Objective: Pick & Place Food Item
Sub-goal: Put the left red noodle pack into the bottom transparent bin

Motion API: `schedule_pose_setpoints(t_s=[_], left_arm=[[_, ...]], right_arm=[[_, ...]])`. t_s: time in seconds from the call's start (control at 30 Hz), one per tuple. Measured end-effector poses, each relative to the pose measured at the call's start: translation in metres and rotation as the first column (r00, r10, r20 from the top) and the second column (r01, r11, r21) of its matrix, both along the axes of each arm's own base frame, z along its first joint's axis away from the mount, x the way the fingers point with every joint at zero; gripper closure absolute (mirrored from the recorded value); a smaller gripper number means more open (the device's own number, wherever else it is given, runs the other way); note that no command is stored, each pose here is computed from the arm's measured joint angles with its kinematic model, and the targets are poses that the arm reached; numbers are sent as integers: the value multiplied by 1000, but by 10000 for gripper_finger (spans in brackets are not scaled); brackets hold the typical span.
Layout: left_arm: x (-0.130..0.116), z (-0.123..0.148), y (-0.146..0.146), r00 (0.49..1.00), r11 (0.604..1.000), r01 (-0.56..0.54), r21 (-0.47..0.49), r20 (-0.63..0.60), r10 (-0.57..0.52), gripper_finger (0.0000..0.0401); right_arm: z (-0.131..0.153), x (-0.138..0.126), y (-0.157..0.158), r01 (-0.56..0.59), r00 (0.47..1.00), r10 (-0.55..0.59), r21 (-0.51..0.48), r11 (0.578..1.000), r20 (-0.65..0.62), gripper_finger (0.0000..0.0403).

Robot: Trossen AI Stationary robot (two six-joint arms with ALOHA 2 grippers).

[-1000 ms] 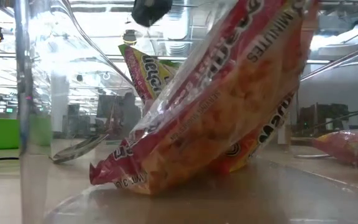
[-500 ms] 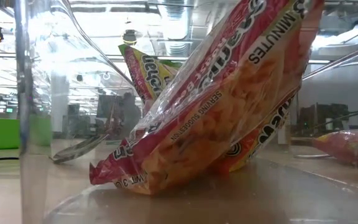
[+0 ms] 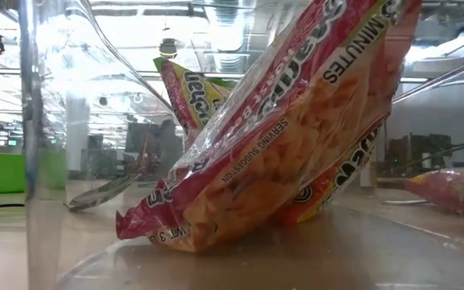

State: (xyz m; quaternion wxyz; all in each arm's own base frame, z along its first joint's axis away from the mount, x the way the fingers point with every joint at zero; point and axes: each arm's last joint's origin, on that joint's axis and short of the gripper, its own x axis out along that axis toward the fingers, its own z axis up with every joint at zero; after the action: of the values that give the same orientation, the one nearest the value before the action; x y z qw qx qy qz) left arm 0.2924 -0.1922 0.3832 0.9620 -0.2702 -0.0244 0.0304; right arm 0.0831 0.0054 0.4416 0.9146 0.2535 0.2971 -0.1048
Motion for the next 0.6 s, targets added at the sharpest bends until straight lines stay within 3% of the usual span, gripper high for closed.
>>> schedule_pose_setpoints(t_s=[0.13,0.27,0.43,0.6], left_arm=[[-28,37,18,992,984,-97,146,96,83,302],[-53,61,37,980,949,-183,258,126,155,302],[-77,74,59,955,885,-294,360,86,282,302],[-90,75,78,901,819,-402,409,16,434,302]], right_arm=[[-1,11,6,-87,996,87,-20,996,-12,287],[5,29,21,-321,944,324,-57,946,59,287],[6,70,53,-591,780,618,-215,778,93,287],[-22,120,92,-747,622,779,-365,556,-87,287]])
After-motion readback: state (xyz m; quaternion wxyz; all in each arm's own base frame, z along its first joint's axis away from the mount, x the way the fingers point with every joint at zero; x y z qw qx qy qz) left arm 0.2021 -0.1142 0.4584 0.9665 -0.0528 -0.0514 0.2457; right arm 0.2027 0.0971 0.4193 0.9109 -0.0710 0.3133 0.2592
